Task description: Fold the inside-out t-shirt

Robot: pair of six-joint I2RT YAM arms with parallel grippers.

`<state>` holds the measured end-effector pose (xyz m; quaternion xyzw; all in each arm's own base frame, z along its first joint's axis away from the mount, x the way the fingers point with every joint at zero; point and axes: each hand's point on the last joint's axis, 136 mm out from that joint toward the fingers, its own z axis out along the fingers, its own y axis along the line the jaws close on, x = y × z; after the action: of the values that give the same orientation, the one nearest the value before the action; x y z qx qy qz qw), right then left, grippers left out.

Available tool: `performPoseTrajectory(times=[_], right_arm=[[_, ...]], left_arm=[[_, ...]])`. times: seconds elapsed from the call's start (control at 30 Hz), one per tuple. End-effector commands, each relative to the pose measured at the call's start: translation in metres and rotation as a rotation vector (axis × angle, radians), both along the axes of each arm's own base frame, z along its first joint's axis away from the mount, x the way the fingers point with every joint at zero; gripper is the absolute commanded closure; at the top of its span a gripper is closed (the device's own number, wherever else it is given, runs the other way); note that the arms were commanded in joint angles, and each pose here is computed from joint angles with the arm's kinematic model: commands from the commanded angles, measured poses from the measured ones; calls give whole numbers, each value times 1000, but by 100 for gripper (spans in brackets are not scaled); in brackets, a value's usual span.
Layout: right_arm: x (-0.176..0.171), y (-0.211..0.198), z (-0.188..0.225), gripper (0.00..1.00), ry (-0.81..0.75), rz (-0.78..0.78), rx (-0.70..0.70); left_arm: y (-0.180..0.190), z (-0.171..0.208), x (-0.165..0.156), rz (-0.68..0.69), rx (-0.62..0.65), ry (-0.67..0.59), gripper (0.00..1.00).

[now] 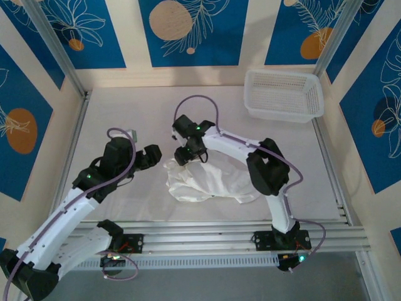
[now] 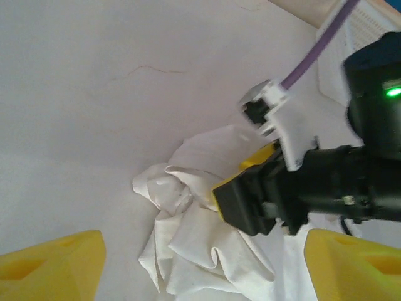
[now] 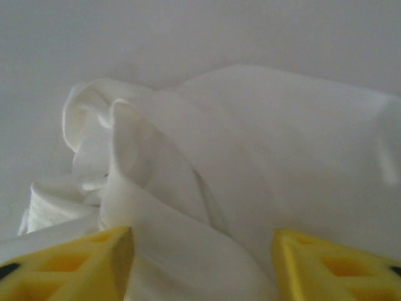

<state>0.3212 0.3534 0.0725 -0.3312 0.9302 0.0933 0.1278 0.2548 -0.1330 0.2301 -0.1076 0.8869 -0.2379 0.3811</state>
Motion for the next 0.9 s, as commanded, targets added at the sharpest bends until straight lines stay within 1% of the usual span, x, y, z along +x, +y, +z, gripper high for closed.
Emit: performPoseTrajectory(times=[0.0, 0.03, 0.07, 0.1, 0.17, 0.27, 0.33, 0.37, 0.4, 0.43, 0.47, 0.53, 0.6, 0.67, 0.73, 0.83, 0.87], right_arm=[[-11, 1, 11, 66, 46, 76, -20], [-10, 3, 16, 86, 47, 79, -10], [-6, 3, 25, 100, 44, 69, 5], [-6, 5, 35, 100, 39, 66, 24], [-1, 9, 69, 100, 3, 53, 114], [6, 11, 135, 100, -73, 34, 314], [8, 8, 171, 100, -118, 40, 431], [9, 5, 180, 100, -147, 48, 453], [12, 2, 180, 100, -169, 52, 442], [15, 0, 172, 93, -177, 51, 410], [16, -1, 162, 83, -161, 52, 376], [16, 1, 137, 73, -94, 52, 313], [15, 7, 112, 70, -41, 59, 264], [12, 14, 88, 63, -16, 80, 214], [9, 22, 67, 59, 9, 101, 161], [7, 32, 38, 49, 23, 124, 87], [6, 34, 29, 46, 30, 130, 65]], left_arm=[[1, -18, -6, 0, -20, 99, 18], [1, -20, -5, -1, -31, 116, 19], [0, -22, -4, -2, -43, 130, 19], [-2, -23, -2, -5, -52, 135, 19], [-3, -23, 1, -6, -67, 143, 19], [-2, -22, 4, -3, -84, 151, 19], [-3, -20, 7, -8, -100, 152, 19], [-4, -19, 8, -16, -109, 151, 20], [-5, -19, 10, -18, -113, 149, 20], [-5, -18, 11, -16, -116, 147, 20], [-4, -18, 12, -11, -117, 143, 20], [-2, -16, 11, 5, -117, 139, 20], [4, -17, 9, 36, -106, 145, 20], [12, -17, 6, 65, -86, 141, 20], [15, -15, 3, 63, -71, 126, 20], [17, -12, 0, 52, -60, 104, 20], [18, -12, -1, 51, -58, 103, 20]])
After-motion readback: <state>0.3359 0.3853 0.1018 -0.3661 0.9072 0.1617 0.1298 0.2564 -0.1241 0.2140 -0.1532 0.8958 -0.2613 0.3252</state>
